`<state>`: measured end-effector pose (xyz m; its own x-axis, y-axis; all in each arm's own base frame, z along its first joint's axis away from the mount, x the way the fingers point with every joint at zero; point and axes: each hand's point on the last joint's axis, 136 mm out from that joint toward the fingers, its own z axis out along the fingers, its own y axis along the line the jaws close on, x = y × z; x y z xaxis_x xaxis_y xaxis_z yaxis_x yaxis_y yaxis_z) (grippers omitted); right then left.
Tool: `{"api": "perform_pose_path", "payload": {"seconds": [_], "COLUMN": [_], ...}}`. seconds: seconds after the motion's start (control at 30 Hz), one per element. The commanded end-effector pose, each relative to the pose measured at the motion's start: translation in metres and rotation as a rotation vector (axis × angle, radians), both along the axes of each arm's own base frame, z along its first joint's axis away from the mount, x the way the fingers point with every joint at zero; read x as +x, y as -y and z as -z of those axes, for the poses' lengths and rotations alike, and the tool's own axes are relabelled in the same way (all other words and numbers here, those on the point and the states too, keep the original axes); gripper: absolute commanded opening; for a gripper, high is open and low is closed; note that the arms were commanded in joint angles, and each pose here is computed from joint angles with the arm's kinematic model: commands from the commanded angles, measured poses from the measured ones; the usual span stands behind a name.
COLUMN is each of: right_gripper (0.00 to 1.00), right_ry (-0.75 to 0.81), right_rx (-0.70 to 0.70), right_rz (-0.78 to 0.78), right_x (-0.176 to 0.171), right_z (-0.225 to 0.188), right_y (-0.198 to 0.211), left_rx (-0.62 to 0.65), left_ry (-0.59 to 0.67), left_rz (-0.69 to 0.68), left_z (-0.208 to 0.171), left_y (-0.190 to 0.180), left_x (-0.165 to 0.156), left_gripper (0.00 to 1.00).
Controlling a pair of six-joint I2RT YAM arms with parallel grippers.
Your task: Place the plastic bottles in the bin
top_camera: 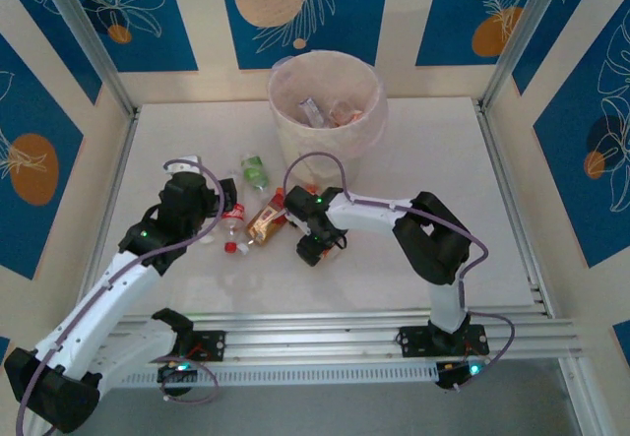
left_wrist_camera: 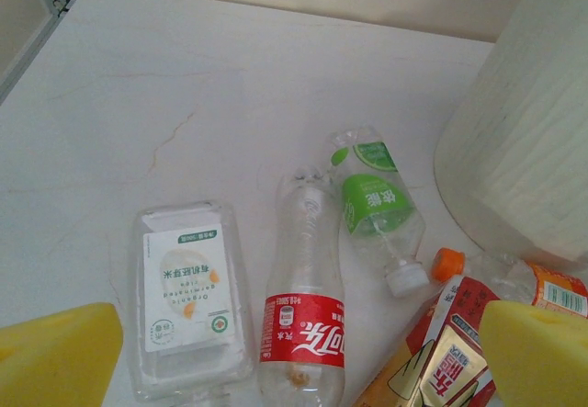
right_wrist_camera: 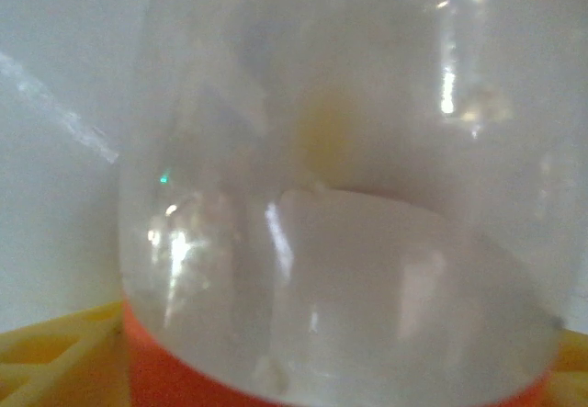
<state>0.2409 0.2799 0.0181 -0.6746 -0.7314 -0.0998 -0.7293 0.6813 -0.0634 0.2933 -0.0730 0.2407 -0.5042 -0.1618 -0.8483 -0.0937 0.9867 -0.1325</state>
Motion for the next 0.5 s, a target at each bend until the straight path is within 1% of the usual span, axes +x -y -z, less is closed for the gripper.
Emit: {"api": "perform_pose_path", "payload": {"seconds": [0.0,0.23,0.47], "right_gripper": [0.75,0.6,0.5], "right_ry": [-0.057,-0.057,-0.048], "right_rx": [-0.019,-0.026,-0.037], "right_rz": [0.016,0.027,0.043], "right_x": [-0.014,-0.016,-0.023], "right_z": [0.011,0.008,-0.001], "right_y": [0.004,0.006,0.011], "left_rx": [-0.025,-0.021,-0.021], "left_ry": [0.024,0.017,0.02], "left_rz": [-0.018,-0.024,-0.027], "left_z": [-0.009,-0.008,-0.009], "left_y": [-0.001,-0.002,-0.004], "left_x": [0.003,0.002,0.0], "left_gripper": [0.99,0.99,1.0]}}
